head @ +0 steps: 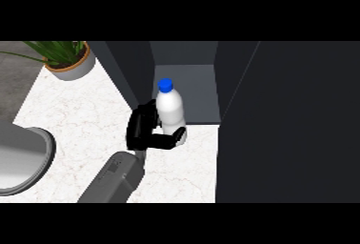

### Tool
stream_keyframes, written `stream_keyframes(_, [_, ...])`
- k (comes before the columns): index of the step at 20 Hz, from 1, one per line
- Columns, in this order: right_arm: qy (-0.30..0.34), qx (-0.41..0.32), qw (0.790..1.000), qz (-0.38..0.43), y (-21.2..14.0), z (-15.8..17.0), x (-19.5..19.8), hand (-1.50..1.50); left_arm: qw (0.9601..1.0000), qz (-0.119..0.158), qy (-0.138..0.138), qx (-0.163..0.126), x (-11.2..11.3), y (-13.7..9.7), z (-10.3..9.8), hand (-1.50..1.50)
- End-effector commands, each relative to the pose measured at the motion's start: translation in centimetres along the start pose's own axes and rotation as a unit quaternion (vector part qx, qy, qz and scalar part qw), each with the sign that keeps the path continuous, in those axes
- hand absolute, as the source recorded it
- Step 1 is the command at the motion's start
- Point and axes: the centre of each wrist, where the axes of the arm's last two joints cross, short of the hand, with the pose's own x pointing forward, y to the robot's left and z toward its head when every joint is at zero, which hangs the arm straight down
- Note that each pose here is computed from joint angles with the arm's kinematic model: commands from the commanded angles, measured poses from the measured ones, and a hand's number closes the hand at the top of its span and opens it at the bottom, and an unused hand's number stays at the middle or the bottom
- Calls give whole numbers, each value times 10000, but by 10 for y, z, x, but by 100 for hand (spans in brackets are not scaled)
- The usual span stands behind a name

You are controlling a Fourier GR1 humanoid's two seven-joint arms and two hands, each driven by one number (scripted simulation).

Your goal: Pick up the bottled water, place it into the cabinet and close the cabinet

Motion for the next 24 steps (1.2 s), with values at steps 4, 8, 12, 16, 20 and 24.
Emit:
stream_keyframes(4, [-203, -148, 9995, -166, -4, -2, 6, -150, 9992, -366, 67, 144, 34, -40, -48, 150])
stream_keyframes(8, [-246, -27, 9996, -132, -1, -9, 24, -150, 9960, -895, 30, 42, 45, -63, -64, 150])
stream_keyframes(12, [-394, -81, 9990, -182, -12, -10, 16, -150, 9938, -996, 247, 418, 49, -71, -81, 150])
stream_keyframes(16, [-376, 28, 9992, -92, -15, -10, 8, -150, 9912, -1101, 384, 622, 50, -61, -104, 150])
stream_keyframes(20, [-402, -24, 9991, -139, -16, -9, 11, -150, 9773, -1972, 247, 730, 47, -59, -114, 150])
stream_keyframes(24, [-388, 152, 9991, -55, -17, -15, 4, -150, 9642, -2448, 487, 899, 32, -34, -112, 150])
